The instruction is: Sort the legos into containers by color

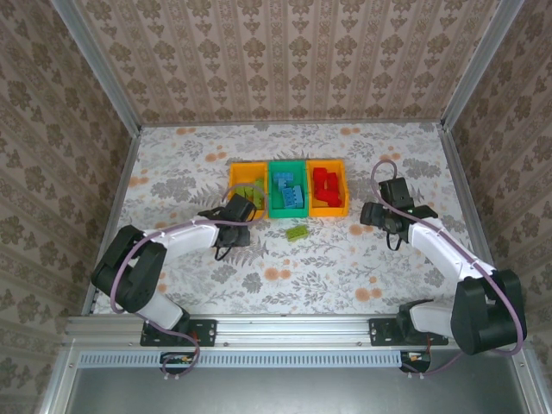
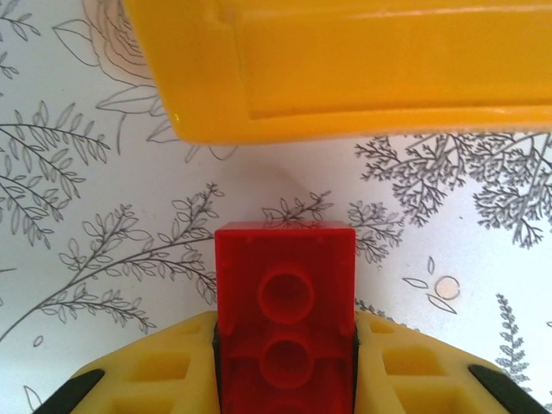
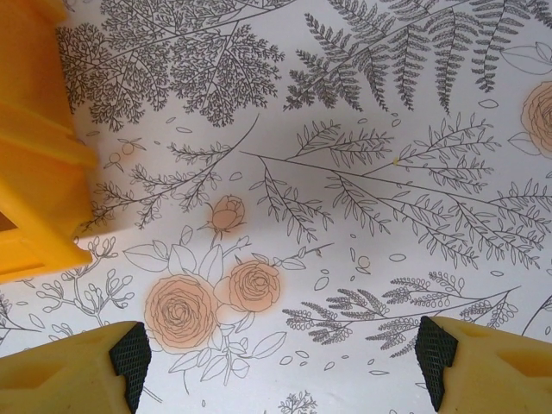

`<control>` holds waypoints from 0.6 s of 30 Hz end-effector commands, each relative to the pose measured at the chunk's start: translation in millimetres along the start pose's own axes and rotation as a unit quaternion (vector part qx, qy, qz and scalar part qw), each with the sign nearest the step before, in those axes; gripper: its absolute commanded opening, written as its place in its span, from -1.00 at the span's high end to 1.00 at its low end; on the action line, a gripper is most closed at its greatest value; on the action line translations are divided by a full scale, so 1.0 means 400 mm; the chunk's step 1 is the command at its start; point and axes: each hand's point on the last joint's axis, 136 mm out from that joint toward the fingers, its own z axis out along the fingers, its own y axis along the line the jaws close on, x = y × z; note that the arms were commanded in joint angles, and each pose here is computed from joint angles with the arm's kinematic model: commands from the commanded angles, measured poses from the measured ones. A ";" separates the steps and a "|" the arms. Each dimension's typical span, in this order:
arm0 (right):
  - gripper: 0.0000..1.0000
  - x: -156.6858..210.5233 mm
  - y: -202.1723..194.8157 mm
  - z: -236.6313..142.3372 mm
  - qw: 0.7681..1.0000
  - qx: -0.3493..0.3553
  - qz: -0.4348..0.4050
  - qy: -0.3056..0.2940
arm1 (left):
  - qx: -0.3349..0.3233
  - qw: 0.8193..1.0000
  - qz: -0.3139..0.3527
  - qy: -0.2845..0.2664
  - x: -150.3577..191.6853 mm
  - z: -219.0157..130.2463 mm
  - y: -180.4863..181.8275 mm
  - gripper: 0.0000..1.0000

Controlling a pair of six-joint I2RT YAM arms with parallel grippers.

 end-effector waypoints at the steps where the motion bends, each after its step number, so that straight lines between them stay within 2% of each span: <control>1: -0.67 -0.009 0.008 -0.010 1.000 -0.015 0.007 -0.013 | 0.010 1.000 -0.002 -0.018 -0.018 -0.040 -0.028 0.64; 9: -0.68 -0.006 0.015 -0.006 1.000 -0.024 0.011 -0.012 | 0.052 0.996 0.041 -0.054 -0.081 -0.121 -0.145 0.63; 18: -0.67 0.022 0.013 0.010 0.999 -0.029 0.017 -0.001 | 0.137 0.981 0.079 -0.111 -0.188 -0.225 -0.313 0.59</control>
